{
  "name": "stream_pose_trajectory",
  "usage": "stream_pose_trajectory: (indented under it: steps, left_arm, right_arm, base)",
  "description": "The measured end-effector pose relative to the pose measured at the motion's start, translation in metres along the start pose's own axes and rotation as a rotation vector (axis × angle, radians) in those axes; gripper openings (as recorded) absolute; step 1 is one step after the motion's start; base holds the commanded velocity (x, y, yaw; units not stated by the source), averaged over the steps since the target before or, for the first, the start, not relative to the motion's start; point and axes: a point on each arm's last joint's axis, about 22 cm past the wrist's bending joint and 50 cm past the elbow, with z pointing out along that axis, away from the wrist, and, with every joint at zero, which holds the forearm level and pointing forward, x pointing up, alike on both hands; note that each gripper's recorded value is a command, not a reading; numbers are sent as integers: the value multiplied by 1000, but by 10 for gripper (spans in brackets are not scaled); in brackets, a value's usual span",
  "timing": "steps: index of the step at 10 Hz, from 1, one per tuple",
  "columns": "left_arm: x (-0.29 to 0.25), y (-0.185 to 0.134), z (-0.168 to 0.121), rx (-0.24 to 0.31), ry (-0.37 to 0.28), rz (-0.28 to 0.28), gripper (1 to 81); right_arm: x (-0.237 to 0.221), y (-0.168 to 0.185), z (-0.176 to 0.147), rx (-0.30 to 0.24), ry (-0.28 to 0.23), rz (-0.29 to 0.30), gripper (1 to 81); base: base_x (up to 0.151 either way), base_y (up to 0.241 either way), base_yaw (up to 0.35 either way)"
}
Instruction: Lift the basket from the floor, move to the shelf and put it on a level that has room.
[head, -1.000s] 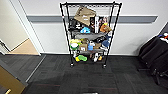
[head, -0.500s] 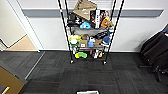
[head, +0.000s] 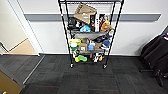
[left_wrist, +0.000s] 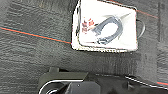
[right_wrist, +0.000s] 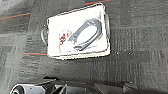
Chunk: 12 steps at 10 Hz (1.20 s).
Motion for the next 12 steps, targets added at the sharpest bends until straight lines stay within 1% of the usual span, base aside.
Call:
stream_pose_trajectory:
  steps: [3, 4, 5, 7, 9, 10, 12]
  left_arm:
    - [27, -5, 12, 0, 34, 7, 811]
    - [33, -5, 17, -1, 42, -1, 811]
    - [34, -7, 23, 0, 36, -5, 811]
    - [30, -13, 44, 5, 7, -13, 811]
    - [38, -17, 66, 7, -6, -17, 811]
    - [40, -19, 73, 9, -14, -18, 811]
    - [55, -20, 85, 7, -6, -19, 811]
  right_arm:
    - [22, 5, 14, 1, 25, -10, 811]
    - [26, 9, 18, -2, 29, -8, 811]
    - [25, 14, 24, -8, 24, -5, 811]
    - [18, 26, 43, -17, -5, 10, 811]
    - [21, 34, 64, -18, -19, 32, 811]
    - [24, 36, 71, -17, -21, 33, 811]
    - [44, 40, 84, -14, -3, 23, 811]
  base:
    - [0, 0, 0]
    - [0, 0, 0]
    - [0, 0, 0]
    - [0, 0, 0]
    - [0, 0, 0]
    - [0, 0, 0]
    - [0, 0, 0]
